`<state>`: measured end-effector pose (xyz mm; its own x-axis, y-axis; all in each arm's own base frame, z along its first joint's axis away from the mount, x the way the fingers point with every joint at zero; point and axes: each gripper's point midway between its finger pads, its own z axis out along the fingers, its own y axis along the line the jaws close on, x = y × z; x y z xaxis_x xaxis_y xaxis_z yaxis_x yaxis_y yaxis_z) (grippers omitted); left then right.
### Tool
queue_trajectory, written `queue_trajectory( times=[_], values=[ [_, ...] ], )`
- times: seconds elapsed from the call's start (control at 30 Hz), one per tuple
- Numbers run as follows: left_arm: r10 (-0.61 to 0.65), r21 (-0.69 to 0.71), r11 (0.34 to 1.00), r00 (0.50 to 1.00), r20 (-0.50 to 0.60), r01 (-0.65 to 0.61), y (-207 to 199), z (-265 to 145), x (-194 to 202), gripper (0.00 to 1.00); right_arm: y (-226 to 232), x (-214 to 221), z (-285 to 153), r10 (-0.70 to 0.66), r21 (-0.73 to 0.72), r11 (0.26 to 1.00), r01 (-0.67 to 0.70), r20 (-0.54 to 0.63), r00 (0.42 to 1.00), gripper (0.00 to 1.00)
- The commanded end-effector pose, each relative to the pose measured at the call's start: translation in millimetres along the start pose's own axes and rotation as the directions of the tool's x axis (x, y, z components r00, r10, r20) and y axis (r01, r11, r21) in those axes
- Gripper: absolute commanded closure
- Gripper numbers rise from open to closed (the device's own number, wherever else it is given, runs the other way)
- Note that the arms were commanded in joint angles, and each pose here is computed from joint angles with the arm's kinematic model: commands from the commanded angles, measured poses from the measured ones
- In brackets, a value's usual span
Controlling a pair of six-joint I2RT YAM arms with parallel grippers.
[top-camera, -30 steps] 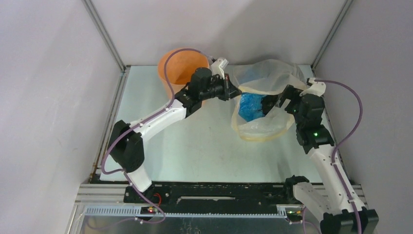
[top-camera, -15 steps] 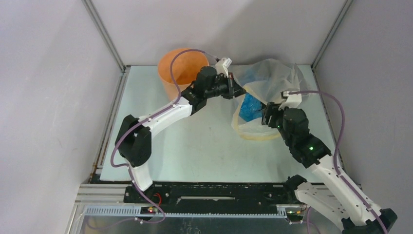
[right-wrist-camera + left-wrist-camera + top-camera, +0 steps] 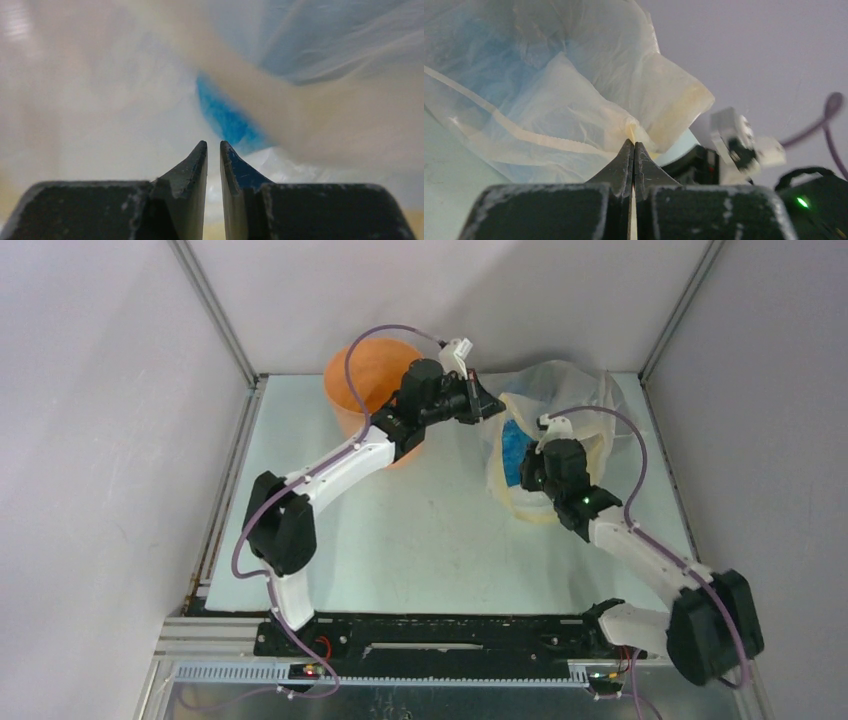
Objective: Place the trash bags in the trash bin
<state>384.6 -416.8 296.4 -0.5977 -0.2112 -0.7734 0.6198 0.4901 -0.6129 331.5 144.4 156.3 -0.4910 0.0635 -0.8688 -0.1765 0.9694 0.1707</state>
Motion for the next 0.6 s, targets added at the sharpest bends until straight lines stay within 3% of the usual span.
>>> queue_trajectory(
  times=[0.0, 0.27, 0.57],
  values=[
    [-0.001, -0.031, 1.000, 1.000, 0.013, 0.001, 13, 10, -11, 1.00, -10, -28, 35, 0.161, -0.067, 0.985, -0.156, 0.073, 0.984, 0.82],
    [-0.017, -0.092, 0.996, 1.000, 0.010, 0.018, 48, 29, -12, 1.00, -47, -33, 92, 0.236, 0.043, 0.970, -0.238, 0.043, 0.971, 0.82],
    [0.024, -0.195, 0.980, 1.000, 0.001, -0.023, 89, 42, 2, 1.00, -85, -31, 135, 0.242, 0.193, 0.952, -0.237, -0.001, 0.970, 0.68]
  ],
)
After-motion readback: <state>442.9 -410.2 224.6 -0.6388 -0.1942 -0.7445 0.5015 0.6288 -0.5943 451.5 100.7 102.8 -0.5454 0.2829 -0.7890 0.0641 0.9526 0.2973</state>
